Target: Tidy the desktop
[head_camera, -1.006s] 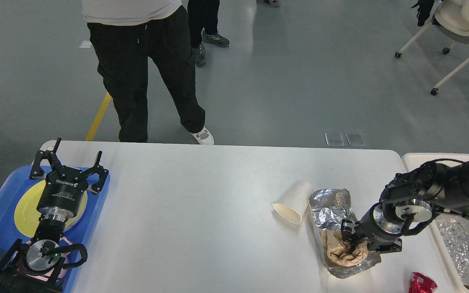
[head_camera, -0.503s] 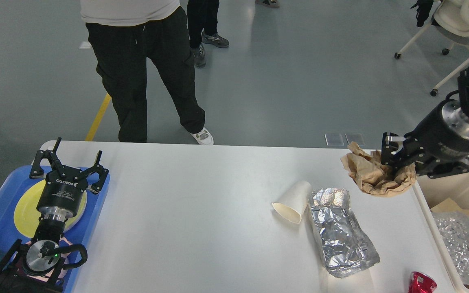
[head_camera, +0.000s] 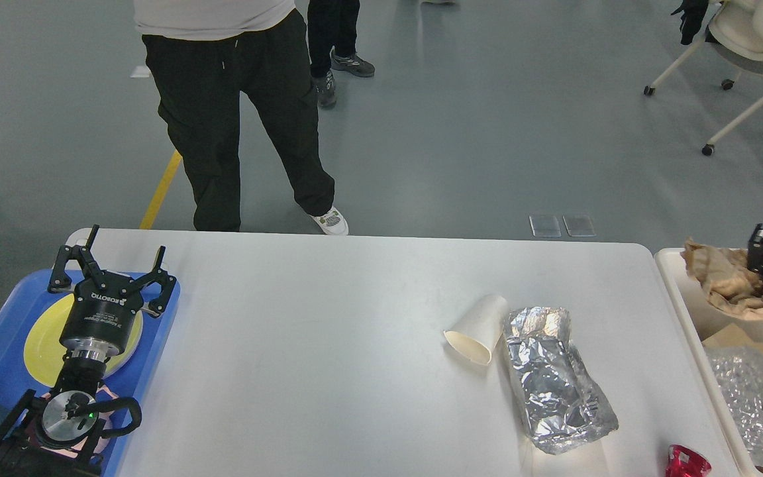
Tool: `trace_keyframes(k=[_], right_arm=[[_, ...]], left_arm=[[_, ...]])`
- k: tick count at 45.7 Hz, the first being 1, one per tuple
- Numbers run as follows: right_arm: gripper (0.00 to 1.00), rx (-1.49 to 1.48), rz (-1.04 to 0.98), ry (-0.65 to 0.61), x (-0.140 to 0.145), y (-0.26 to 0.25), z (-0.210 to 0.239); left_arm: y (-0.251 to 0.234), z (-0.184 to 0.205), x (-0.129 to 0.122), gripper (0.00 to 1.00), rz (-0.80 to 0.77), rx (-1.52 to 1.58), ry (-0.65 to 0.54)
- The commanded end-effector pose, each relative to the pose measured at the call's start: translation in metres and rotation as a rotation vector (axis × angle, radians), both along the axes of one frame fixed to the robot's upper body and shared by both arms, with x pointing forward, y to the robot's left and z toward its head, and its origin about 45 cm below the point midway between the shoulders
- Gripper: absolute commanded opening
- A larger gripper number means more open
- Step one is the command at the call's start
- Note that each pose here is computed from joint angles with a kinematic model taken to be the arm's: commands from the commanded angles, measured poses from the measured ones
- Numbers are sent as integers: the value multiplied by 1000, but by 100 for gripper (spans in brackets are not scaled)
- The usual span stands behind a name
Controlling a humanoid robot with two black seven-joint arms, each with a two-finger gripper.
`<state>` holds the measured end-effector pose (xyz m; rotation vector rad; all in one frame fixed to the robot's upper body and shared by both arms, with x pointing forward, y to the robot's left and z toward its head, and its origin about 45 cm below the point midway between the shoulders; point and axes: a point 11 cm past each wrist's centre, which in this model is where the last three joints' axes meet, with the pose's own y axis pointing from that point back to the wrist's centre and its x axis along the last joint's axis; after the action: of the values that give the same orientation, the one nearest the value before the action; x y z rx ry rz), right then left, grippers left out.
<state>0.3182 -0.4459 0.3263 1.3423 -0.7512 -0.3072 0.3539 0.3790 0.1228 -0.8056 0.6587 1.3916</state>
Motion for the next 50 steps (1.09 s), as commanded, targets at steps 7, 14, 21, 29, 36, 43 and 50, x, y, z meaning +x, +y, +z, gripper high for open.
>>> trace_keyframes(k=[7, 14, 21, 29, 36, 43, 50], right_arm=[[0, -184, -141, 0, -12, -113, -103], [0, -303, -170, -61, -27, -153, -159], [0, -365, -145, -115, -38, -158, -216], [0, -411, -139, -214, -62, -141, -267], [0, -419, -141, -234, -67, -133, -278], [0, -415, -145, -237, -68, -129, -282], [0, -416, -144, -231, -70, -129, -283]], left_arm=[[0, 0, 0, 96, 0, 0, -1], [0, 0, 0, 96, 0, 0, -1], [0, 0, 0, 96, -1, 0, 0], [0, 0, 0, 96, 0, 0, -1], [0, 0, 0, 96, 0, 0, -1], [0, 0, 0, 96, 0, 0, -1], [0, 0, 0, 96, 1, -1, -1]])
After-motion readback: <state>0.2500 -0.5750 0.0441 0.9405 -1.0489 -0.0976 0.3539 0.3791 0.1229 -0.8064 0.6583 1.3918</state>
